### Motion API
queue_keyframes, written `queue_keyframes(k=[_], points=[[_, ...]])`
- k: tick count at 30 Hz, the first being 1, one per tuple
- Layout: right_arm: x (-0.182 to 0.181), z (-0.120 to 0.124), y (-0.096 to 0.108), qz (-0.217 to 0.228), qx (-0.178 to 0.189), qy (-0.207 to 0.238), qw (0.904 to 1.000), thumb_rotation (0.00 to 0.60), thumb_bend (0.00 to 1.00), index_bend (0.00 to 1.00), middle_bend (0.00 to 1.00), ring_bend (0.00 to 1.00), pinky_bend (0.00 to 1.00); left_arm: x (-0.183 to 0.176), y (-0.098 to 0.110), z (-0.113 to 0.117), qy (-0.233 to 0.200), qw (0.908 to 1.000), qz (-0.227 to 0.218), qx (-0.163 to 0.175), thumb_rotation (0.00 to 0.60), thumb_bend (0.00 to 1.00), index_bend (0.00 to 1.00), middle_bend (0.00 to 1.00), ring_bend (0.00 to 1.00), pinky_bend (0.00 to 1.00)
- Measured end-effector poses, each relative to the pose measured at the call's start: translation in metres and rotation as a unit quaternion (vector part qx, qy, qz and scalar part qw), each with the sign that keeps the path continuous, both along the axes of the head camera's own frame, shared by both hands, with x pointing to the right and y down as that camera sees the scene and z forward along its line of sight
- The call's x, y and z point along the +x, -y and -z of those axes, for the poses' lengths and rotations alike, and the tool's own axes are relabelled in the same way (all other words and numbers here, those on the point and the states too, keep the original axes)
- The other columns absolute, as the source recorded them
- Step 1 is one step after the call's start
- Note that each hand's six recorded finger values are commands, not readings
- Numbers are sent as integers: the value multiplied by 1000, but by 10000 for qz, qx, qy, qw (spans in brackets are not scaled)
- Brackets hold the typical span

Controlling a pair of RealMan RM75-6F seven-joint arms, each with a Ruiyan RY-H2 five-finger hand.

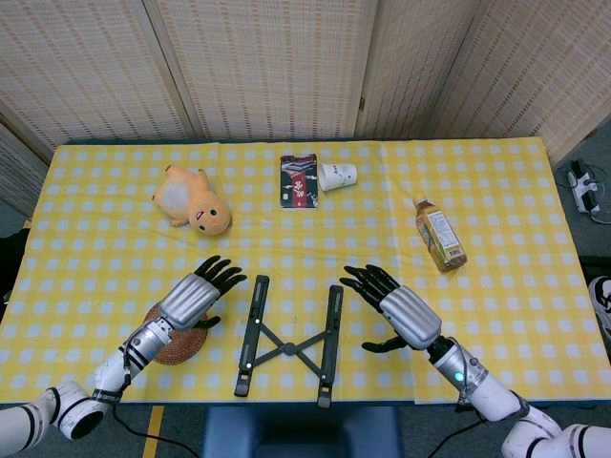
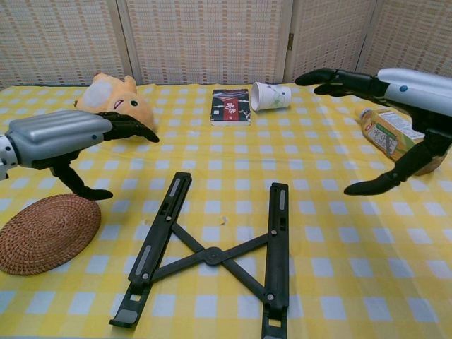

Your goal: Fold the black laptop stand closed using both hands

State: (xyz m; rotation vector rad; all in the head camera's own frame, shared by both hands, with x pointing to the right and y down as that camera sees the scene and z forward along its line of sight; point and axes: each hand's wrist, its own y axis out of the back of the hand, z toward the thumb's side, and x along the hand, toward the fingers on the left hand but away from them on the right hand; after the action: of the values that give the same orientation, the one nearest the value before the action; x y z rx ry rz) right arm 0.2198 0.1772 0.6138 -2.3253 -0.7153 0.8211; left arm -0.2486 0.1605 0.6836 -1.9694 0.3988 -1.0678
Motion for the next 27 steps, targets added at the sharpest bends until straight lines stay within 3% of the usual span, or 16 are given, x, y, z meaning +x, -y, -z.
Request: queue_keyframes(k=[3,10,25,27], points=[[3,0,-9,123,173,-161,9996,600,150,0,0,0,0,10,6,-15,208,9996,-126,156,600,240,77,43,0,29],[1,-10,-25,372,492,-554,9966,600,150,0,0,0,0,33,12,-37,243,9996,-46,134,600,237,61,29,0,15],[-25,-50,-53,833,834,-938,9886,600,150,0,0,2,0,48,9,-56,310,9995,32,-4,600,237,60,29,0,9],[-28,-52,-54,870,925,-943,9874,600,150,0,45,53,0,49,9,-57,310,9995,36,-21,600,237,60,29,0,8]])
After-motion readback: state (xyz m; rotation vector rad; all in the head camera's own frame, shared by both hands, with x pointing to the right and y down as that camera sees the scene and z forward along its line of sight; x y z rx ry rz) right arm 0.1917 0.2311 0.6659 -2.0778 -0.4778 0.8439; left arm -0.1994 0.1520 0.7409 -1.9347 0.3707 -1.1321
